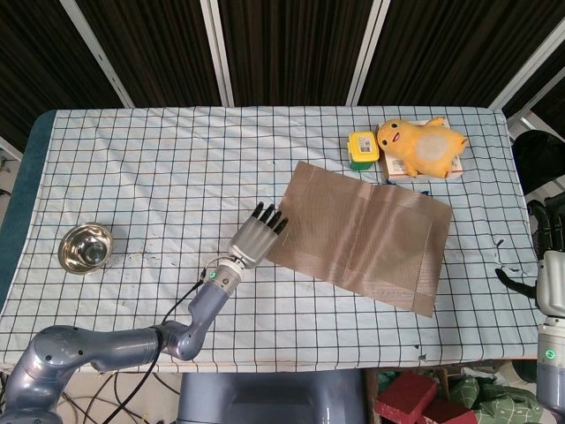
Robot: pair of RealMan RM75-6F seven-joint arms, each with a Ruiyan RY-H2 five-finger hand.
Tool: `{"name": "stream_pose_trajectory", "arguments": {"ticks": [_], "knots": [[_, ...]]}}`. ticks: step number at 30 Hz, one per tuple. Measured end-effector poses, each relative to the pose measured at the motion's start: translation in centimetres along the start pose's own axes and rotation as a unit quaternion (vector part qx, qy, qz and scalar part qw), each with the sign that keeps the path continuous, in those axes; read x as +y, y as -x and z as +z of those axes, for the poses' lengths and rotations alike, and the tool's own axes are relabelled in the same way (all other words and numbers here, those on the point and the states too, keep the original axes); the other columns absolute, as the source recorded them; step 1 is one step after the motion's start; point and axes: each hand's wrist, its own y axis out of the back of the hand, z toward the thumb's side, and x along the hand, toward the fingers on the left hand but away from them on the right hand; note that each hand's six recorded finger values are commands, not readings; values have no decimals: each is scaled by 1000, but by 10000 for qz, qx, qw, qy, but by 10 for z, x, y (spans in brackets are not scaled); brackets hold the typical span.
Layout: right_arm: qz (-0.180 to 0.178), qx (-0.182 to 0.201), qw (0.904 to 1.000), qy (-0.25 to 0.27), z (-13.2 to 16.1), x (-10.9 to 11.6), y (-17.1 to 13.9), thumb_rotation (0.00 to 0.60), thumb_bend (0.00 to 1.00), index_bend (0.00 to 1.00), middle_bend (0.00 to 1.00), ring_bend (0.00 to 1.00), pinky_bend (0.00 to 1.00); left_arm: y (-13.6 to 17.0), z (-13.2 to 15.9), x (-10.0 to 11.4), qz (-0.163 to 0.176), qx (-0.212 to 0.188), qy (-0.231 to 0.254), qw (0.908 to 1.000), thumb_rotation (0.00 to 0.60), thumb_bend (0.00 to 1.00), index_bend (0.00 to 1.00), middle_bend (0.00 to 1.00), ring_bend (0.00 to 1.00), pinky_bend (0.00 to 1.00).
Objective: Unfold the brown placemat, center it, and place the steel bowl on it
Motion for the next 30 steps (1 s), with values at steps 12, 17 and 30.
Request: {"name": "stream_pose_trajectory", "arguments": {"ticks": [12,17,30], "knots": [[29,-16,10000,82,0,-1,1,600,30,0,0,0,170,-10,13,-1,14,-54,-78,10000,600,7,101,94,33,108],[47,-31,9999,111,-1,-2,1,600,34,0,0,0,170,-14,16,-1,35,-63,-97,9999,600,65,103,95,33,108],[106,-103,9997,179,-2,-3,1,600,41,0,0,0,170,-19,24,5,199,-150,67,9997,600,225,118,112,34,110]]}}
